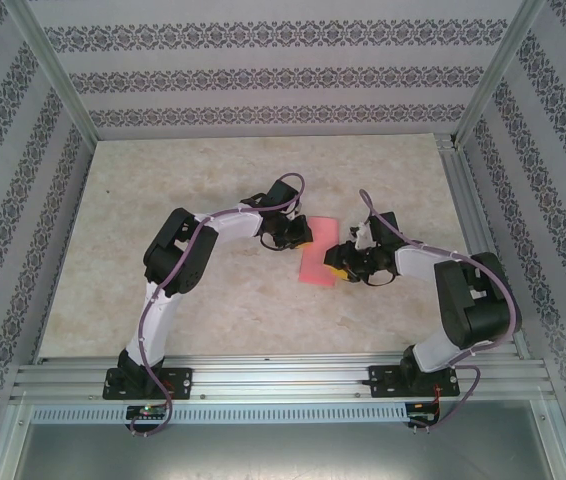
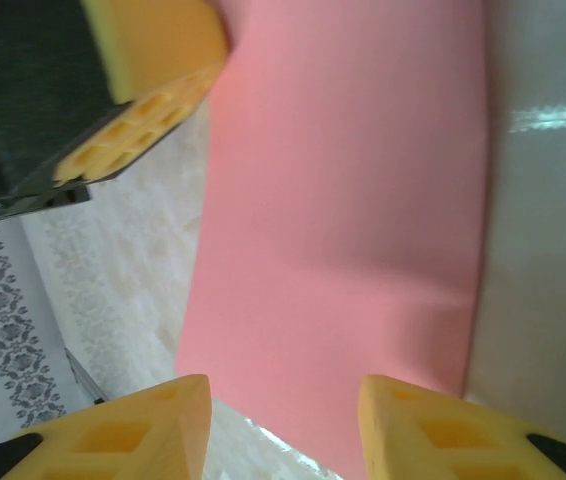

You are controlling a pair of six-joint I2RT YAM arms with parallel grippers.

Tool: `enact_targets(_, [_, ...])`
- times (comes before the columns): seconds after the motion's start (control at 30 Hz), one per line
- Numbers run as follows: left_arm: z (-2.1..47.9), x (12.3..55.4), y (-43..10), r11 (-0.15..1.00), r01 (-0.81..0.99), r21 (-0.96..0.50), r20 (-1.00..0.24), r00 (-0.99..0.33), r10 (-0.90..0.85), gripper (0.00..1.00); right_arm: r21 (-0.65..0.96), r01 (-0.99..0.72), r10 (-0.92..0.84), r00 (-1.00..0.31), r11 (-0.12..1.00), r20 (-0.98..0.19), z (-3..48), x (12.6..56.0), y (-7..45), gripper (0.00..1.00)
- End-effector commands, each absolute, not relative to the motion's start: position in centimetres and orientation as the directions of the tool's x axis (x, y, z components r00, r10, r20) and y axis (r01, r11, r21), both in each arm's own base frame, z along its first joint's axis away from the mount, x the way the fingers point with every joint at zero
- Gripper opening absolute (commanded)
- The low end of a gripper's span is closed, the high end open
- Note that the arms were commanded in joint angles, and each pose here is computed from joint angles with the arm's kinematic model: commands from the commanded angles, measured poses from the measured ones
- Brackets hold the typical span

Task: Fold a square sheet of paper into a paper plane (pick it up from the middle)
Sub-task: Fold the square sheet of paper in half at the center of the table.

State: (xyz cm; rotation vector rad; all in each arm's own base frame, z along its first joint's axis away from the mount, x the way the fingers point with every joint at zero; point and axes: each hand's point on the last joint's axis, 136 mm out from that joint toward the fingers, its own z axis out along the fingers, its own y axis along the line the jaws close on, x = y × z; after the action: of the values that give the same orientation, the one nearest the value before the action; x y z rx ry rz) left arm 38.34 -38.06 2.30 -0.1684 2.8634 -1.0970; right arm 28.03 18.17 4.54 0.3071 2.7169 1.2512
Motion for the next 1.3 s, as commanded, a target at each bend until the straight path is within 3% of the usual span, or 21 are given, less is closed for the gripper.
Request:
enact_targets(0.0, [0.3,37.3,-38.0,0.772,-0.078,-0.630,0.000,-0.995,-0.101,0.13,0.798,0.117,0.222,-0.975,0.591,-0.021,5.0,27.0,19.1,0.44])
enact_targets(0.27, [0.2,37.3,-38.1,0.771,-0.078,-0.632,0.003,-0.995,-0.098,0.13,0.706,0.208,0.225,-0.972,0.677,0.071,0.1,25.1,17.8,0.44])
enact_targets(0.6, [0.2,37.3,-38.1,0.773,-0.076,-0.630,0.003,-0.995,-0.096,0.13,0.765,0.123,0.209,-0.978,0.632,-0.015,4.6,25.8,18.6,0.46])
enact_targets(0.93, [0.1,37.3,-38.1,0.772,-0.080,-0.630,0.007,-0.995,-0.097,0.13,0.702,0.214,0.204,-0.974,0.680,0.099,0.0,23.9,17.8,0.45])
enact_targets(1.27, [0.2,37.3,-38.1,0.774,-0.079,-0.629,0.005,-0.995,-0.097,0.13,0.654,0.106,0.184,-0.982,0.749,-0.051,5.7,26.6,17.1,0.45])
